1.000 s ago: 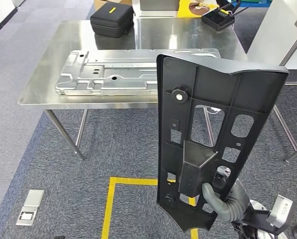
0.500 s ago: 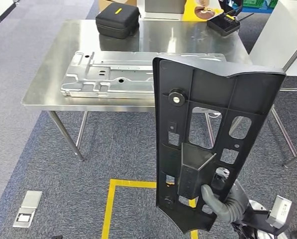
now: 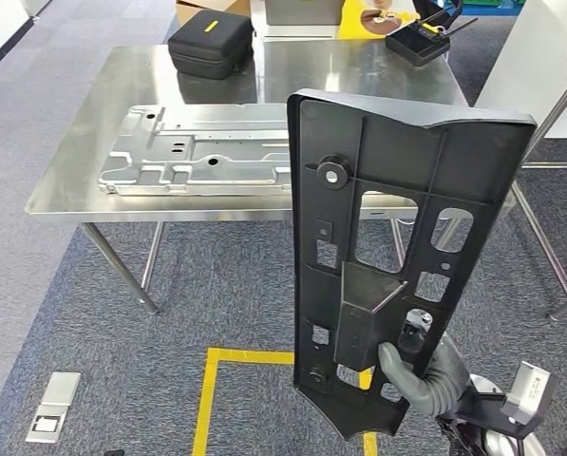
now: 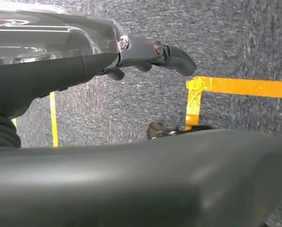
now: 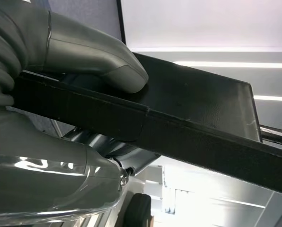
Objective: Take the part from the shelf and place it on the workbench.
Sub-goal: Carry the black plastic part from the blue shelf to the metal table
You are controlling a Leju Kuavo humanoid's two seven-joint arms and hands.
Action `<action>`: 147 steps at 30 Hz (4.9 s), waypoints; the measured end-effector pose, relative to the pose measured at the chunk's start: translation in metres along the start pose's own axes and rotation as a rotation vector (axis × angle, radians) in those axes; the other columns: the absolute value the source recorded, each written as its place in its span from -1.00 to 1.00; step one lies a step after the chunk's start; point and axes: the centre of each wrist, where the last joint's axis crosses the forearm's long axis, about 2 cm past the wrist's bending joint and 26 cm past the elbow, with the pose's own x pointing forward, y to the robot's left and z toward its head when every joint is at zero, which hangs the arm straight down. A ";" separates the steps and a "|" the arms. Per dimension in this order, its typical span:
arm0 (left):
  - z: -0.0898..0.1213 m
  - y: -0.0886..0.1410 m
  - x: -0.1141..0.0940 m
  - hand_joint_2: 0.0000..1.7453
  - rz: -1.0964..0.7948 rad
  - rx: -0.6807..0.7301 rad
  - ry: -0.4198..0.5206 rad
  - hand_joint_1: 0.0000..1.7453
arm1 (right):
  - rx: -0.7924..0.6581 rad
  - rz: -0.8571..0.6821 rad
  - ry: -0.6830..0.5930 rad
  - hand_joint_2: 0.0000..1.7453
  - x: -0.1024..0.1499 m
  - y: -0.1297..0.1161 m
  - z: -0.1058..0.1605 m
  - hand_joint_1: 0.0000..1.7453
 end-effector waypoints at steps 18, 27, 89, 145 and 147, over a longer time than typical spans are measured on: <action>0.000 0.002 0.001 1.00 -0.005 0.012 0.000 -1.00 | -0.013 -0.013 -0.015 1.00 -0.003 0.007 -0.009 1.00; 0.000 0.001 0.003 1.00 -0.014 0.010 -0.004 -1.00 | 0.025 -0.017 -0.005 1.00 -0.004 0.008 -0.016 1.00; 0.000 0.003 0.002 1.00 -0.018 0.018 -0.024 -1.00 | -0.043 0.057 -0.011 1.00 0.003 0.009 -0.002 1.00; -0.002 0.016 0.004 1.00 -0.046 0.027 -0.027 -1.00 | -0.088 0.086 -0.039 1.00 -0.004 0.002 -0.020 1.00; -0.002 0.016 0.005 1.00 -0.046 0.026 -0.031 -1.00 | -0.086 0.089 -0.044 1.00 -0.004 0.001 -0.022 1.00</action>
